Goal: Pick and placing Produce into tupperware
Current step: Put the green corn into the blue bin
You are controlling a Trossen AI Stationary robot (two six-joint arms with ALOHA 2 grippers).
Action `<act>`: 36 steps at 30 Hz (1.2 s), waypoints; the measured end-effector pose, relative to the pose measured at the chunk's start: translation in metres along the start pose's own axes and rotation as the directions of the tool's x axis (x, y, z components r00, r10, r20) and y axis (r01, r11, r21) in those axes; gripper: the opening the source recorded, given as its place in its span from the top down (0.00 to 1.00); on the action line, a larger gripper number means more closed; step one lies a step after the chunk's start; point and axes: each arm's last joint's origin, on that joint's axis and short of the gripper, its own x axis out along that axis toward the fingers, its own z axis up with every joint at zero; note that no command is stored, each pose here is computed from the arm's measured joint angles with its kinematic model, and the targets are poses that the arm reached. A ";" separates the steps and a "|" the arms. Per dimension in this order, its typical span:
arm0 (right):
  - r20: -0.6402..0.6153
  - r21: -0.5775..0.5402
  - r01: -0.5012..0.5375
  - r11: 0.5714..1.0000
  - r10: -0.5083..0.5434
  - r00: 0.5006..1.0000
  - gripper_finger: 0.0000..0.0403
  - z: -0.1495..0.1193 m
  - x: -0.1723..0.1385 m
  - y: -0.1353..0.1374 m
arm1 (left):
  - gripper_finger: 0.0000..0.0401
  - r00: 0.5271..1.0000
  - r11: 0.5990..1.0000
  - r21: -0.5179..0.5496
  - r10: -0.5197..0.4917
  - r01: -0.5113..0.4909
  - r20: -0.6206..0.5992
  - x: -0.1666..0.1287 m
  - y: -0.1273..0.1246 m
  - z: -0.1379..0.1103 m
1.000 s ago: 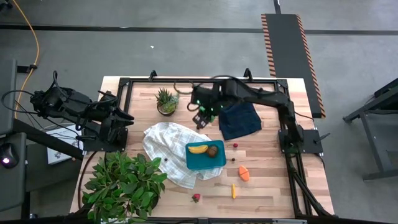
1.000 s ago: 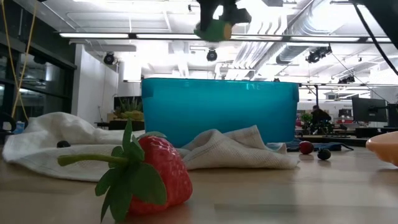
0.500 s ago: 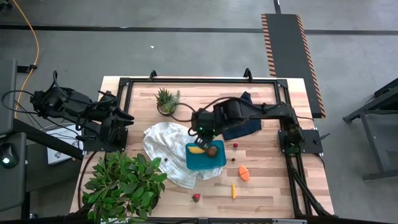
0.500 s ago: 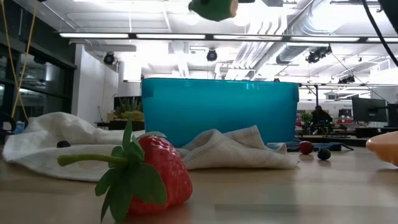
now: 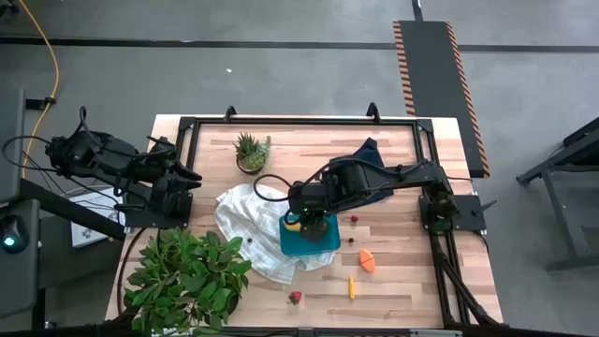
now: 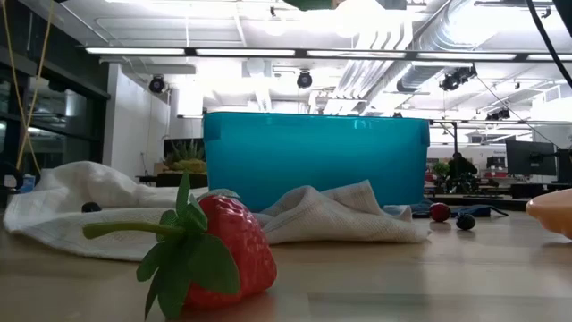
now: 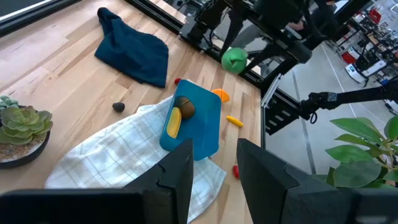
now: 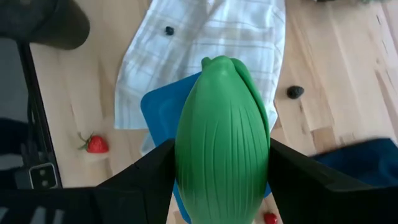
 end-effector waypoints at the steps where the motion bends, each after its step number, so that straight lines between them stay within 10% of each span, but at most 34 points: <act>1: 0.000 -0.018 0.000 1.000 0.000 1.000 0.49 0.000 0.000 0.000 | 0.72 1.000 1.000 0.000 0.000 0.000 0.000 0.000 0.000 0.000; 15: -0.004 -0.125 -0.038 0.991 0.038 0.999 0.49 0.002 0.003 0.001 | 0.72 1.000 1.000 -0.003 0.000 0.000 0.000 0.000 0.000 0.000; 36: -0.195 -0.148 -0.079 0.986 0.049 0.980 0.49 -0.025 0.110 0.004 | 0.72 1.000 1.000 -0.003 -0.001 0.001 0.000 0.000 0.000 0.000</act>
